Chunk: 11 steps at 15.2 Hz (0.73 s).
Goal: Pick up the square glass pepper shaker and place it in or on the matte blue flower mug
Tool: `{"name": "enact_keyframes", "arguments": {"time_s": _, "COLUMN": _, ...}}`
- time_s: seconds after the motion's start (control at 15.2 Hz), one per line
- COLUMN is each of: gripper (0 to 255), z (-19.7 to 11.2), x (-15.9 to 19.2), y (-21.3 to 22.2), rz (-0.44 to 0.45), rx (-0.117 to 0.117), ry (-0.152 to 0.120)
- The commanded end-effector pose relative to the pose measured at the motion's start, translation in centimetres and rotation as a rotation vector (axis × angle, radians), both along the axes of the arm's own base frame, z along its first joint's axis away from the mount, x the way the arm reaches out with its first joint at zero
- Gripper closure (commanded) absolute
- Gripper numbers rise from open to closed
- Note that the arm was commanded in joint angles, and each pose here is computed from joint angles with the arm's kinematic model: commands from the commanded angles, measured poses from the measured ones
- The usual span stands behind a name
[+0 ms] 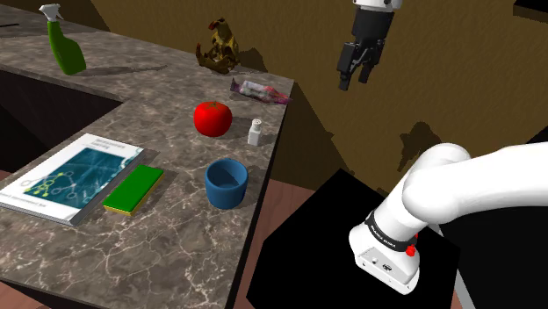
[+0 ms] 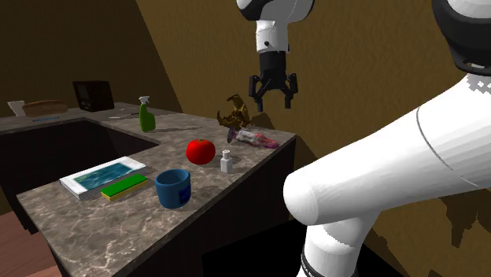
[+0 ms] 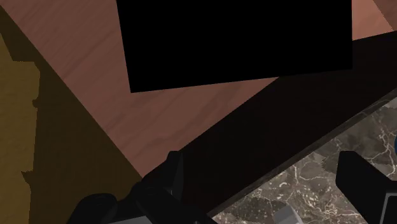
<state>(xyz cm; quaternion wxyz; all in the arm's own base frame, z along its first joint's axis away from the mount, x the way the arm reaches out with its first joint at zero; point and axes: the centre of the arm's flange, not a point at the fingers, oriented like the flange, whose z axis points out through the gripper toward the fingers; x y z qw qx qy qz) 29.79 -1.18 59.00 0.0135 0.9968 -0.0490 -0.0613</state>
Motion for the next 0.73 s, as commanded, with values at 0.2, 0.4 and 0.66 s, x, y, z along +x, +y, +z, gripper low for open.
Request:
{"name": "enact_keyframes", "arguments": {"time_s": 0.2, "gripper": 0, "z": -2.4, "x": 3.0, "y": 0.9, "rz": -0.005, "rx": 0.004, "ry": 0.002}}
{"name": "enact_keyframes", "arguments": {"time_s": 0.4, "gripper": 0, "z": -4.8, "x": 6.1, "y": 1.8, "rz": -0.010, "rx": 0.009, "ry": 0.004}}
{"name": "enact_keyframes", "arguments": {"time_s": 0.66, "gripper": 0, "z": -7.9, "x": 10.1, "y": 3.0, "rz": -0.016, "rx": 0.015, "ry": 0.007}}
